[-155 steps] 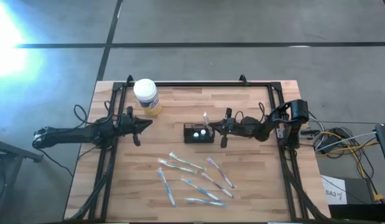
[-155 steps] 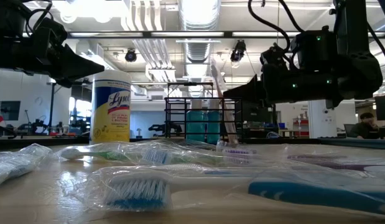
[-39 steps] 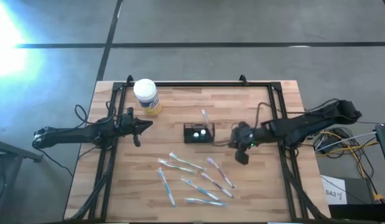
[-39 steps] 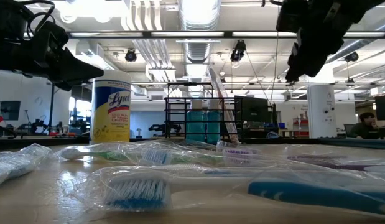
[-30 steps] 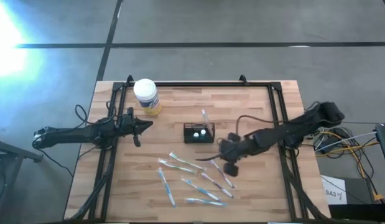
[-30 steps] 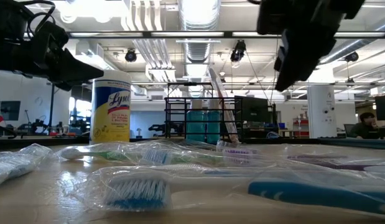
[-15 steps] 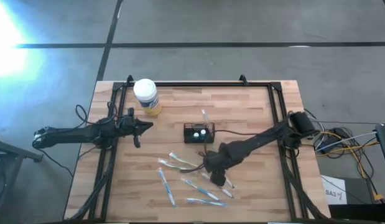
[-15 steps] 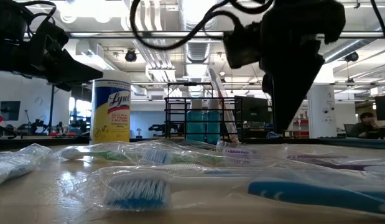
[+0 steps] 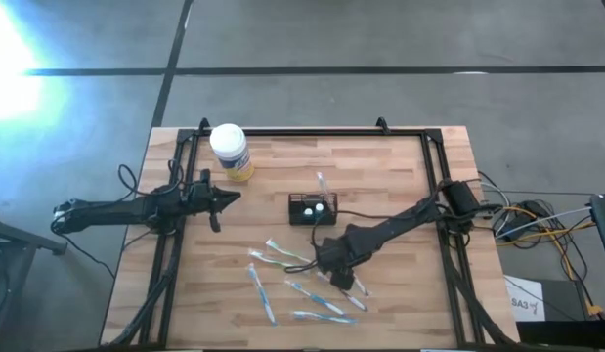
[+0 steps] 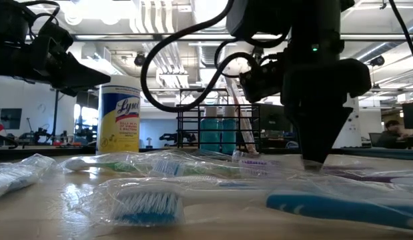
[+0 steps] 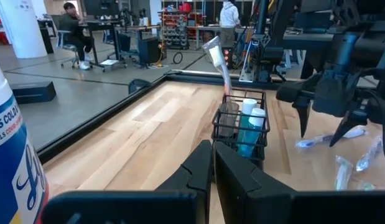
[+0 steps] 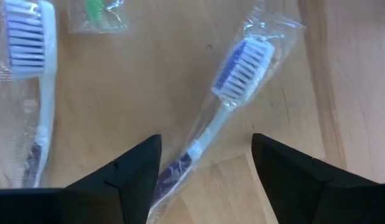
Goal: Pick & Place toothbrushing station
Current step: Put the top purple toothbrush into the wire organizer
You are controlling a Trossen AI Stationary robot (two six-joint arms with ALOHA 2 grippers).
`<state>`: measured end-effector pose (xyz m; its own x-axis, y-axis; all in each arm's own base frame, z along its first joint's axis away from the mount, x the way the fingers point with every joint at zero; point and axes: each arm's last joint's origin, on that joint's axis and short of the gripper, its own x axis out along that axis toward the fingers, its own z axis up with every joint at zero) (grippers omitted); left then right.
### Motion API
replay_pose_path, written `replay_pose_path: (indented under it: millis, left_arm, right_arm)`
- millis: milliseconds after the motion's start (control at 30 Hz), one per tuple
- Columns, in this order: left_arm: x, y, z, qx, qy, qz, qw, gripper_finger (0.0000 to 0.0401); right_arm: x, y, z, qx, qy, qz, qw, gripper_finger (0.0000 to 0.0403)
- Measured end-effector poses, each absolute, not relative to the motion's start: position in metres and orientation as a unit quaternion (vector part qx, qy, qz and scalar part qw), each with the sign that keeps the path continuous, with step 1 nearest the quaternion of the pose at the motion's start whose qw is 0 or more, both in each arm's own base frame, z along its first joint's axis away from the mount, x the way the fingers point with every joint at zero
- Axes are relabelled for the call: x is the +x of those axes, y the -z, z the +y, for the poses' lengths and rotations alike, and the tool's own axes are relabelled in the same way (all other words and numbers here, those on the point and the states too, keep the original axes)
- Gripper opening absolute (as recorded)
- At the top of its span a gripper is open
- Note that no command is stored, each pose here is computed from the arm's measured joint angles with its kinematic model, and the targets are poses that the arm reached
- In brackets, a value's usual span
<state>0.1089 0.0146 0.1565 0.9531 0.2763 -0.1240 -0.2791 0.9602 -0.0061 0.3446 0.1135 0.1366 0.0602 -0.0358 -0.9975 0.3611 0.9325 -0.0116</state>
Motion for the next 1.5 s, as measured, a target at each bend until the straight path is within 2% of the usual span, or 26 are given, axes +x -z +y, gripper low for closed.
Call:
replay_pose_path:
  millis: [167, 433, 500, 667, 900, 1000, 1100, 1300, 1500]
  left_arm:
    - [0.109, -0.157, 0.015, -0.012, -0.140, 0.061, 0.988, 0.0023]
    - [0.109, -0.157, 0.015, -0.013, -0.140, 0.061, 0.988, 0.0023]
    - [0.109, -0.157, 0.015, -0.013, -0.140, 0.061, 0.988, 0.0023]
    - [0.109, -0.157, 0.015, -0.013, -0.140, 0.060, 0.988, 0.0023]
    - [0.109, -0.157, 0.015, -0.013, -0.140, 0.060, 0.988, 0.0023]
    - [0.109, -0.157, 0.015, -0.013, -0.140, 0.060, 0.988, 0.0023]
    - [0.109, -0.157, 0.015, -0.013, -0.140, 0.060, 0.988, 0.0023]
    - [0.109, -0.157, 0.015, -0.013, -0.141, 0.060, 0.988, 0.0023]
    - [0.109, -0.157, 0.015, -0.013, -0.140, 0.060, 0.988, 0.0023]
  right_arm:
    - [0.345, -0.138, 0.114, 0.120, 0.132, 0.668, 0.722, 0.0197]
    - [0.340, -0.159, 0.109, 0.092, 0.146, 0.640, 0.749, 0.0044]
    - [0.340, -0.164, 0.109, 0.083, 0.141, 0.633, 0.757, 0.0018]
    - [0.333, -0.195, 0.107, 0.077, 0.141, 0.591, 0.790, 0.0010]
    - [0.301, -0.271, 0.115, 0.062, 0.123, 0.463, 0.876, 0.0008]
    - [0.291, -0.285, 0.114, 0.072, 0.128, 0.430, 0.891, 0.0008]
    - [0.288, -0.276, 0.113, 0.088, 0.154, 0.433, 0.884, 0.0008]
    - [0.296, -0.237, 0.107, 0.119, 0.170, 0.499, 0.842, 0.0014]
    - [0.310, -0.212, 0.100, 0.156, 0.167, 0.545, 0.806, 0.0076]
